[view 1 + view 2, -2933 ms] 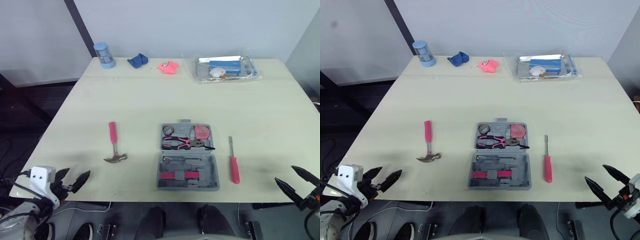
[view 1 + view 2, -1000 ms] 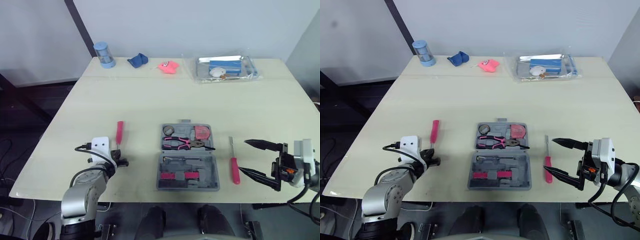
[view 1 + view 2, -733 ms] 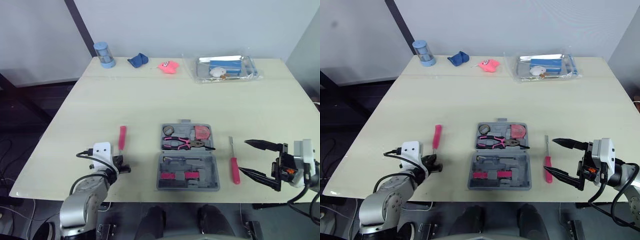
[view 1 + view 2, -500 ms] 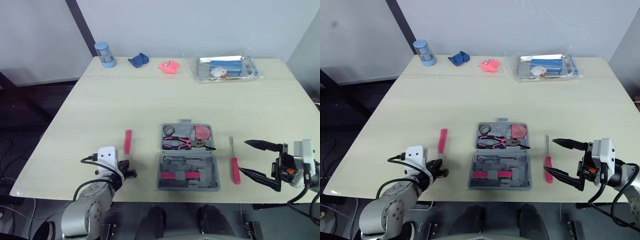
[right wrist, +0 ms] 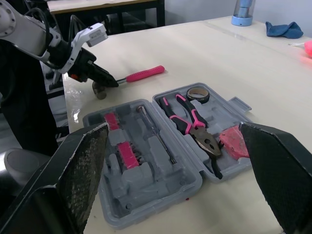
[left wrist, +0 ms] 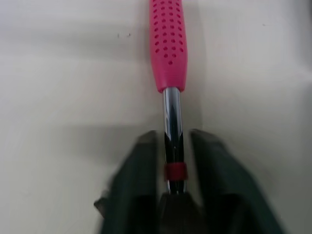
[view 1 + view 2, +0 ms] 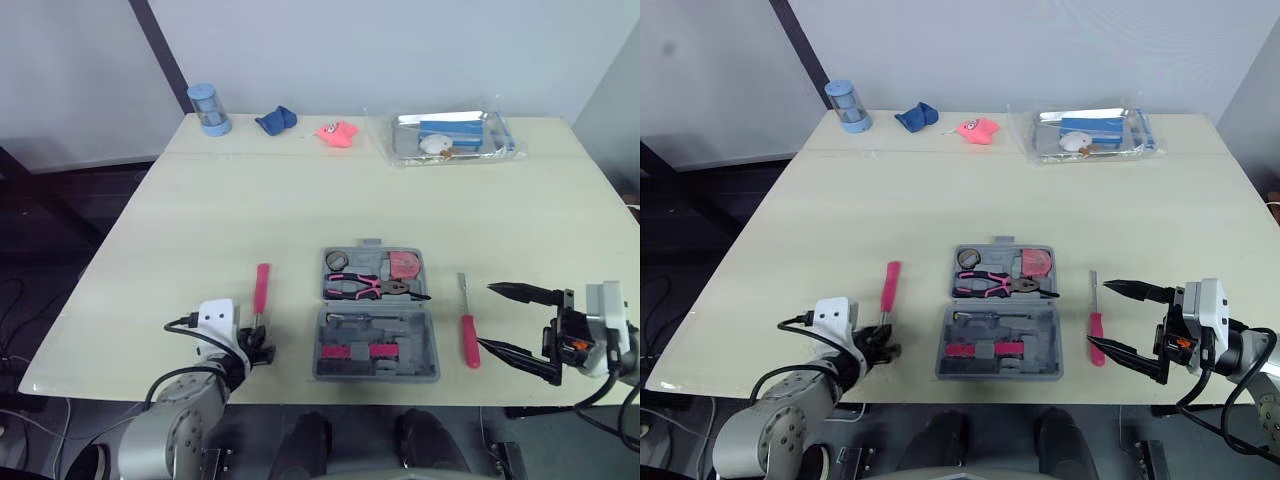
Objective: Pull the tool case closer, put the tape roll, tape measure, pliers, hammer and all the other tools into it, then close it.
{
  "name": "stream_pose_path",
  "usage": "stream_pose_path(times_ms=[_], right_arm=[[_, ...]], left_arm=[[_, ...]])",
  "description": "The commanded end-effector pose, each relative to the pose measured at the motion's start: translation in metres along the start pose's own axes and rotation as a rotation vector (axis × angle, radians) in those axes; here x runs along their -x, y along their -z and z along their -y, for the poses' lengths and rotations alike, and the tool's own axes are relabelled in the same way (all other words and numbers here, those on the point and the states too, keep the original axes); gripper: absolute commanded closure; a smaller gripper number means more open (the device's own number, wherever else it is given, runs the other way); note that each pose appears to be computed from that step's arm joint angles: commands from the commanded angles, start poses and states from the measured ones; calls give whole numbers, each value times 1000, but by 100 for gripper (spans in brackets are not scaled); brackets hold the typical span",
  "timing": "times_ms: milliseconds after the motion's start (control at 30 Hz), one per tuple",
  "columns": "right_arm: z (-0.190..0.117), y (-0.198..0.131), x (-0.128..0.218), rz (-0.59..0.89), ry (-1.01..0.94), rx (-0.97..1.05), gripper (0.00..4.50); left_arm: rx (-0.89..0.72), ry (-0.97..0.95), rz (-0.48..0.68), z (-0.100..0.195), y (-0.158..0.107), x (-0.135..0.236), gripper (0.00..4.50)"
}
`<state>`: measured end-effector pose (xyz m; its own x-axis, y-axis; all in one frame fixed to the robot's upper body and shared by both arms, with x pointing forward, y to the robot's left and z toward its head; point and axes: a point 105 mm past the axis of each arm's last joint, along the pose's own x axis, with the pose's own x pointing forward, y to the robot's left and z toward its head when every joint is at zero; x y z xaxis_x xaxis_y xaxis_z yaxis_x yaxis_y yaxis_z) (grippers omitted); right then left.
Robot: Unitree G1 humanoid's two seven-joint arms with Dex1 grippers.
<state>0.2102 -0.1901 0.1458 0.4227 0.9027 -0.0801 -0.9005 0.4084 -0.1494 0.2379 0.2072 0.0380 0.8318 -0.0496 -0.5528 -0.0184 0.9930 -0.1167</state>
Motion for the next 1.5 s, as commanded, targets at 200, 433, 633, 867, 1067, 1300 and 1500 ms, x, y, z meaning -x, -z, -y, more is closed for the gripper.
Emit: stream_pose_path(times_ms=[200, 433, 633, 867, 1067, 1300, 1500], right_arm=[[-1, -4, -2, 23, 1, 29, 0], [0, -4, -6, 34, 4, 31, 0], [-1, -4, -6, 35, 19, 34, 0], [0, -6, -6, 35, 31, 41, 0], [0, -8, -7, 38, 32, 45, 0], [-1, -8, -8, 42, 37, 47, 0], [1, -9, -9, 44, 38, 53, 0]], left_arm=[[-346, 202, 91, -2, -54, 27, 14], [-864, 600, -65, 6, -59, 40, 14], [-1343, 808, -184, -4, -66, 39, 14], [-1769, 966, -347, -28, -63, 25, 14], [-2018, 1092, -361, -24, -67, 8, 14], [-2197, 1165, -334, -9, -79, -9, 14], [-2267, 1217, -297, 5, -84, -14, 14]])
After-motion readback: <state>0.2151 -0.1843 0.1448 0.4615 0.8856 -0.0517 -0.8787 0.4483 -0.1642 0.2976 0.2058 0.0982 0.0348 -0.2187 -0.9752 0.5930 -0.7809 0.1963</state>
